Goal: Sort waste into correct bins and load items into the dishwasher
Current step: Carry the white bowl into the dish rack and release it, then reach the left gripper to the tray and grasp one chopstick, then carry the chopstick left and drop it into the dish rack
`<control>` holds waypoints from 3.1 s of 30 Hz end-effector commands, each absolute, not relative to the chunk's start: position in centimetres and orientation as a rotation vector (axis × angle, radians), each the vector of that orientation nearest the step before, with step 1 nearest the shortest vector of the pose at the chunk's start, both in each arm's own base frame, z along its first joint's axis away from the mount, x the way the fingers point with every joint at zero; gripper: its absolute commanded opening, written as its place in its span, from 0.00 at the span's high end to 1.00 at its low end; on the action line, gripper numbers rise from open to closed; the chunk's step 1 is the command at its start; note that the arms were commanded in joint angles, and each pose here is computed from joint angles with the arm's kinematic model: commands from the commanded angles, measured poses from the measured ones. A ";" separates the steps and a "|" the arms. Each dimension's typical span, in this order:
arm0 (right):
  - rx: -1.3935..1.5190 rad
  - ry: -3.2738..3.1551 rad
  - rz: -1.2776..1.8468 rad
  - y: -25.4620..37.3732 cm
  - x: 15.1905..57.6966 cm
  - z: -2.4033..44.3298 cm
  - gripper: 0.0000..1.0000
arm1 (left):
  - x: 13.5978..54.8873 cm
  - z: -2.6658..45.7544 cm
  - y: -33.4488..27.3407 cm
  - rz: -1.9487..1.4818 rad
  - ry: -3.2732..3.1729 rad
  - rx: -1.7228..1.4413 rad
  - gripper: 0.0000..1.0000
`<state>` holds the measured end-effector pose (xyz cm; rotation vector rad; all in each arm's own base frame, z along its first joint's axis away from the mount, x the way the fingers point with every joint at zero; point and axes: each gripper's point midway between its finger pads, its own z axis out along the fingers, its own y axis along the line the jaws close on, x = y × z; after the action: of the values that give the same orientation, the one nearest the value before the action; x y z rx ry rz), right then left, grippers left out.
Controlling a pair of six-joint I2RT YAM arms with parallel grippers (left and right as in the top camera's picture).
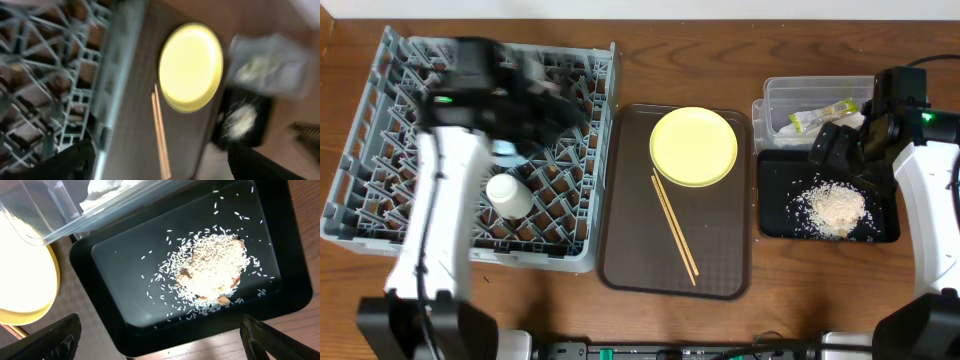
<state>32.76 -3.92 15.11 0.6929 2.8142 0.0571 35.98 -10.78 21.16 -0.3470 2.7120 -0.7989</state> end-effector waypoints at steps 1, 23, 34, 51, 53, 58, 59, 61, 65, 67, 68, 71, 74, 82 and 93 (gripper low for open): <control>0.698 2.802 0.049 -4.2 32.7 15.4 0.01 | 34.4 21.0 -13.2 -0.533 2.735 -0.146 0.06; 0.700 2.810 0.048 -4.2 32.5 15.4 0.01 | 27.3 6.9 -22.5 -0.113 3.055 -0.335 0.06; 0.701 2.812 0.048 -4.2 32.5 15.4 0.01 | 26.5 0.3 -22.4 0.038 3.180 -0.414 0.14; 0.701 2.812 0.048 -4.2 32.5 15.4 0.01 | 24.9 -1.9 -22.1 0.026 3.214 -0.534 0.24; 0.701 2.812 0.048 -4.2 32.5 15.4 0.01 | 24.5 -2.1 -21.9 0.033 3.225 -0.542 0.24; 0.700 2.810 0.048 -4.2 32.5 15.4 0.01 | 24.4 -2.2 -21.9 0.036 3.226 -0.541 0.48; 0.700 2.810 0.048 -4.2 32.5 15.4 0.01 | 24.4 -2.2 -21.9 0.034 3.225 -0.540 0.63; 0.700 2.811 0.048 -4.2 32.5 15.4 0.01 | 24.5 -2.2 -21.9 0.032 3.224 -0.540 0.76; 0.700 2.810 0.048 -4.2 32.5 15.4 0.01 | 24.5 -2.2 -22.0 0.028 3.223 -0.532 0.92; 0.700 2.811 0.048 -4.2 32.5 15.4 0.01 | 24.6 -2.2 -21.9 0.027 3.223 -0.532 0.92; 0.700 2.811 0.048 -4.2 32.5 15.4 0.01 | 24.6 -2.2 -21.9 0.024 3.222 -0.521 0.92; 0.700 2.810 0.048 -4.2 32.5 15.4 0.01 | 25.1 -2.1 -22.1 -0.002 3.227 -0.426 0.92; 0.700 2.810 0.048 -4.2 32.5 15.4 0.01 | 26.4 -1.0 -22.4 -0.041 3.203 -0.231 0.92; 0.702 2.816 0.047 -4.2 32.4 15.3 0.01 | 31.4 9.2 -20.8 -0.176 2.903 0.218 0.92; 0.701 2.812 0.049 -4.2 32.5 15.4 0.01 | 35.4 19.1 -11.7 -0.201 2.606 0.221 0.92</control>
<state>32.49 -3.92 15.04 0.6968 2.8249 0.0546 34.24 -13.89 18.68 0.1449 2.6329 -0.2479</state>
